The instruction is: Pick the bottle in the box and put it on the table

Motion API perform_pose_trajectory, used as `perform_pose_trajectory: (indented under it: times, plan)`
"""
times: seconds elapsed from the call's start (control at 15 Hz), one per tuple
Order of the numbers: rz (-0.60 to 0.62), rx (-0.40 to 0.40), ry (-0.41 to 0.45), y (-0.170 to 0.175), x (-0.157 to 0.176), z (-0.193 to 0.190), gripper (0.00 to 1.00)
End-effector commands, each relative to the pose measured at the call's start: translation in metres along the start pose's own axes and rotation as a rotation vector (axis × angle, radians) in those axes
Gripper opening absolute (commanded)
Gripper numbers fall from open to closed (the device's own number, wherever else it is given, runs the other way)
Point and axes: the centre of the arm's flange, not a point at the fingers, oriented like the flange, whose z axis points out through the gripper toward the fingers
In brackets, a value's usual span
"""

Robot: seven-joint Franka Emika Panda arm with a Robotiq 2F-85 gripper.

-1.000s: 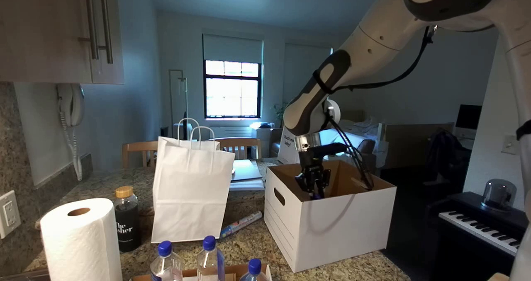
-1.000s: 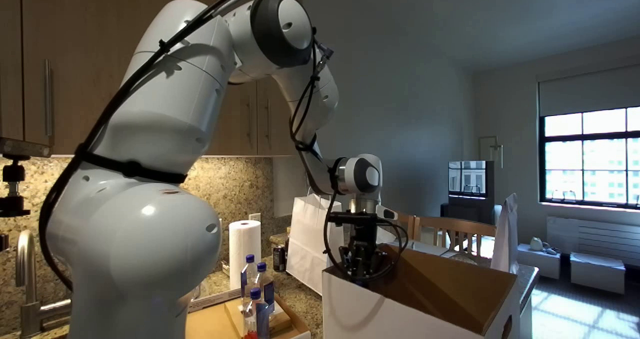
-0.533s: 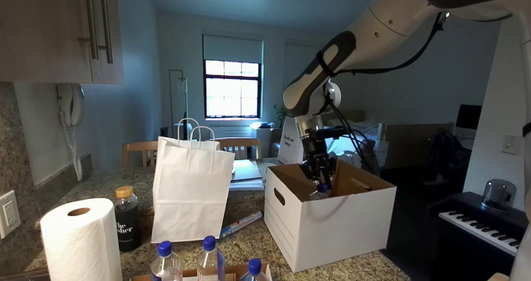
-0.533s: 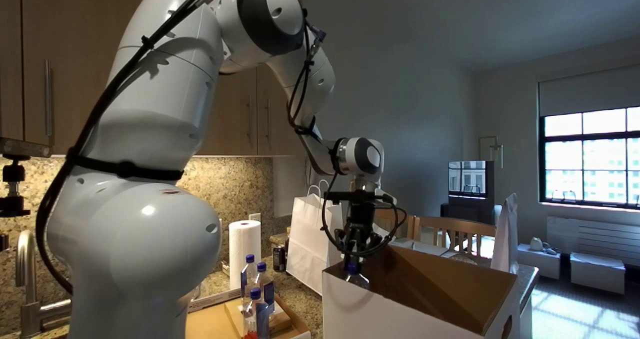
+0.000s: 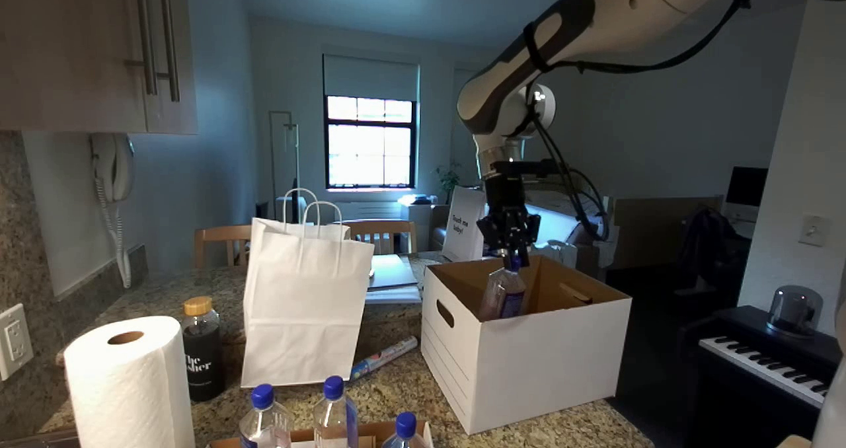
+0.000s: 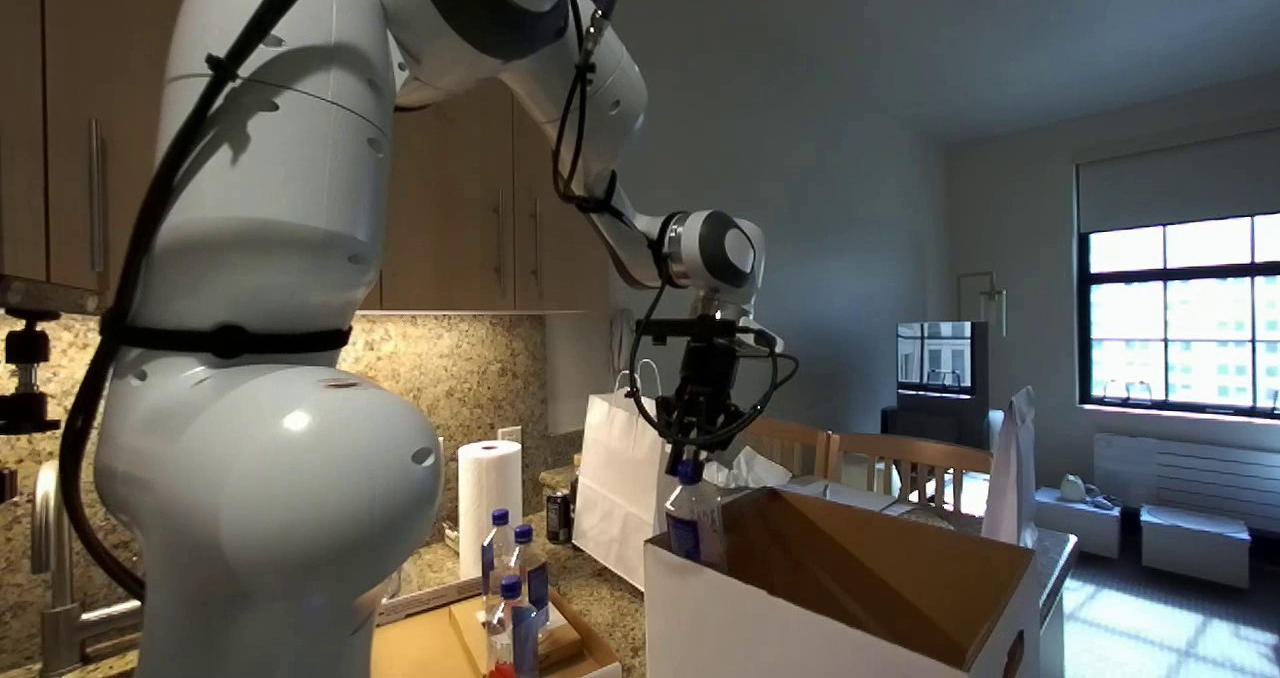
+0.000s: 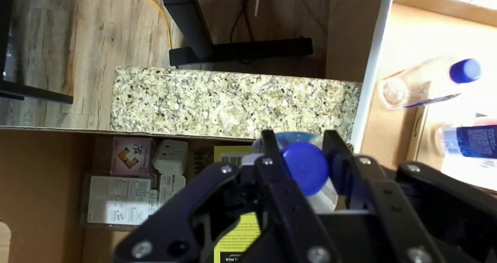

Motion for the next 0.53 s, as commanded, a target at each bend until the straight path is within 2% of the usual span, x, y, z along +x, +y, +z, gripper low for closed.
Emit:
perform_pose_trajectory:
  times: [0.0,0.33,0.47]
  plan:
    - [0.026,0.050,0.072,-0.009,-0.052,-0.018,0.14]
    - [0.000,0.047,0.197,-0.042,-0.116,-0.033,0.13]
    - [0.012,0.013,0.270,-0.066,-0.137,-0.029,0.13]
